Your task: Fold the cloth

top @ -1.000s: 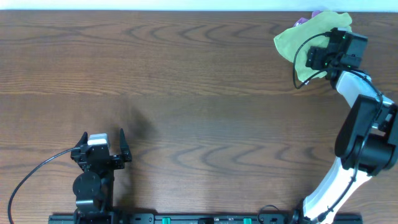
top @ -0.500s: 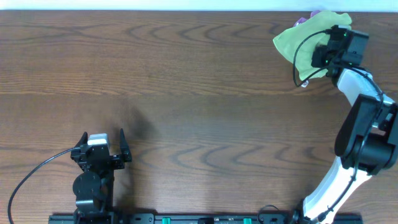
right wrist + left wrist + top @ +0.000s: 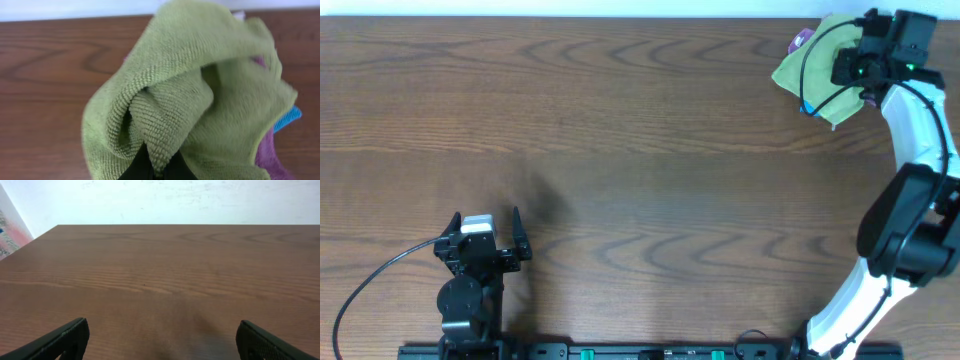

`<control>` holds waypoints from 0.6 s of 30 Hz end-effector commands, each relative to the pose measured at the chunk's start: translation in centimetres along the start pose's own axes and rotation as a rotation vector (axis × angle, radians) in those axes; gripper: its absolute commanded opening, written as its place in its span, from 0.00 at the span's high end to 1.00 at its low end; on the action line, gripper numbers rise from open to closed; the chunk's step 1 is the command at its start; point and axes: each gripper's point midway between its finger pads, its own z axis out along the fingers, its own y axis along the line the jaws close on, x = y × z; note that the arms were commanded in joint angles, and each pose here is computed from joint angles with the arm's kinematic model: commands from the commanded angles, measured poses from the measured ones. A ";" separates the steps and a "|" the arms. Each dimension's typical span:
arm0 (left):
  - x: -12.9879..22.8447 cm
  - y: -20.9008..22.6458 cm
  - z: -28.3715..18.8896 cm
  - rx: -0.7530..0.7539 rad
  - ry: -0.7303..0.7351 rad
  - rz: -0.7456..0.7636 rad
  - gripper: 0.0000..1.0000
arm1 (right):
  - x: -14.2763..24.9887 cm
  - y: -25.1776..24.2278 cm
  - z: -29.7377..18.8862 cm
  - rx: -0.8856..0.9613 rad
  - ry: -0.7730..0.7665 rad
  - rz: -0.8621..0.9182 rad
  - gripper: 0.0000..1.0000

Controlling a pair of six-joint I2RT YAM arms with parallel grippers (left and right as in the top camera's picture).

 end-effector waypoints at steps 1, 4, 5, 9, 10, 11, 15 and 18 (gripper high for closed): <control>1.6 0.3 0.2 -0.018 0.050 0.010 0.05 | -5.1 3.4 -5.4 -0.013 -0.117 -0.130 0.99; 1.6 0.3 0.2 -0.018 0.050 0.010 0.05 | -5.8 4.3 -8.2 0.045 -0.125 -0.155 0.99; 1.6 0.3 0.2 -0.018 0.050 0.010 0.05 | -5.9 4.7 -9.2 0.057 -0.124 -0.175 0.99; 1.6 0.3 0.2 -0.018 0.050 0.010 0.05 | -5.7 6.5 -13.0 0.056 -0.115 -0.253 0.99; 1.6 0.3 0.2 -0.018 0.050 0.010 0.05 | -5.6 6.9 -14.1 0.051 -0.112 -0.260 0.99; 1.6 0.3 0.2 -0.018 0.050 0.010 0.05 | -5.4 7.2 -14.9 0.047 -0.108 -0.263 0.99; 1.6 0.3 0.2 -0.018 0.050 0.010 0.05 | -4.2 8.2 -18.8 0.031 -0.083 -0.272 0.99; 1.6 0.3 0.2 -0.018 0.050 0.010 0.05 | -3.7 9.3 -21.3 0.004 -0.091 -0.289 0.99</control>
